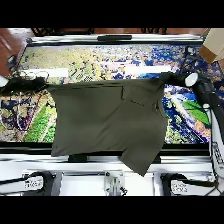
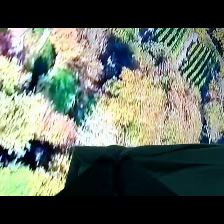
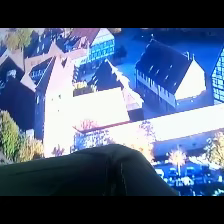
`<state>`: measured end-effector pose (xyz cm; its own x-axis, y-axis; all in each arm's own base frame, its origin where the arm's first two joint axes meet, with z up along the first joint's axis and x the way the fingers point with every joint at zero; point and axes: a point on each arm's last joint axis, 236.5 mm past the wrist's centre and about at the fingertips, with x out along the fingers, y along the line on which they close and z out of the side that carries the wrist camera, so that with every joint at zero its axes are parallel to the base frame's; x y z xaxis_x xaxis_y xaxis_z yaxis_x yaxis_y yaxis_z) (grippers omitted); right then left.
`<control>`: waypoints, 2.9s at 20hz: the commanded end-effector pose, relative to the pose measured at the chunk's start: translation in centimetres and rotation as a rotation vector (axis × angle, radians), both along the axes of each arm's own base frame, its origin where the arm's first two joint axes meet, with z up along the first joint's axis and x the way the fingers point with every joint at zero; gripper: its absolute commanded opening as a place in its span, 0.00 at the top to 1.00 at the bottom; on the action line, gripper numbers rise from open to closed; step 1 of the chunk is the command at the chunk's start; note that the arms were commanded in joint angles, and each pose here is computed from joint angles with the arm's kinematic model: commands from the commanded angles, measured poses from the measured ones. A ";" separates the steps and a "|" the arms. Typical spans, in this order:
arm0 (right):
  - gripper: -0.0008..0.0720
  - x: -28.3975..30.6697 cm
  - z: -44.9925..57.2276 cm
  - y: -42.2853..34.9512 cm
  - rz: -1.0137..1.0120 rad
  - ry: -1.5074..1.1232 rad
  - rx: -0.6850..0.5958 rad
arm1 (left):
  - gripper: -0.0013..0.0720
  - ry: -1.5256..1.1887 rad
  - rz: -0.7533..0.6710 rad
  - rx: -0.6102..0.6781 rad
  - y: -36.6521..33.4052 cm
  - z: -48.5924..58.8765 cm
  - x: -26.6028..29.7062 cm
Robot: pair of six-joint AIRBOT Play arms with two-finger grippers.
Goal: Fold the shirts.
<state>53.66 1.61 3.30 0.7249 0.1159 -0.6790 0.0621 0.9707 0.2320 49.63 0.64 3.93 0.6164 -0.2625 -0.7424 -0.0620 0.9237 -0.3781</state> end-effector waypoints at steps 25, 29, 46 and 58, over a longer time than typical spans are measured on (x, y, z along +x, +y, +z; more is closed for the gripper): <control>0.91 -15.8 -9.0 0.0 0.117 0.701 -0.043 | 0.93 0.716 -0.280 -0.119 -2.6 -10.6 -11.4; 0.91 -17.1 -10.6 0.2 0.125 0.783 -0.029 | 0.93 0.785 -0.289 -0.140 -3.0 -11.6 -13.6; 0.37 -24.4 -3.6 -5.7 0.140 0.904 -0.042 | 0.33 0.710 -0.149 -0.103 1.8 -3.9 -18.3; 0.36 -26.4 -2.0 -4.6 0.063 0.687 0.183 | 0.24 0.735 -0.113 -0.221 -0.7 -12.6 -31.3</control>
<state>26.74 -3.61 0.99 0.0878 0.2702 -0.9588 0.1991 0.9383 0.2827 18.77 0.28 -6.94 -0.0934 -0.4827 -0.8708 -0.2715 0.8538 -0.4441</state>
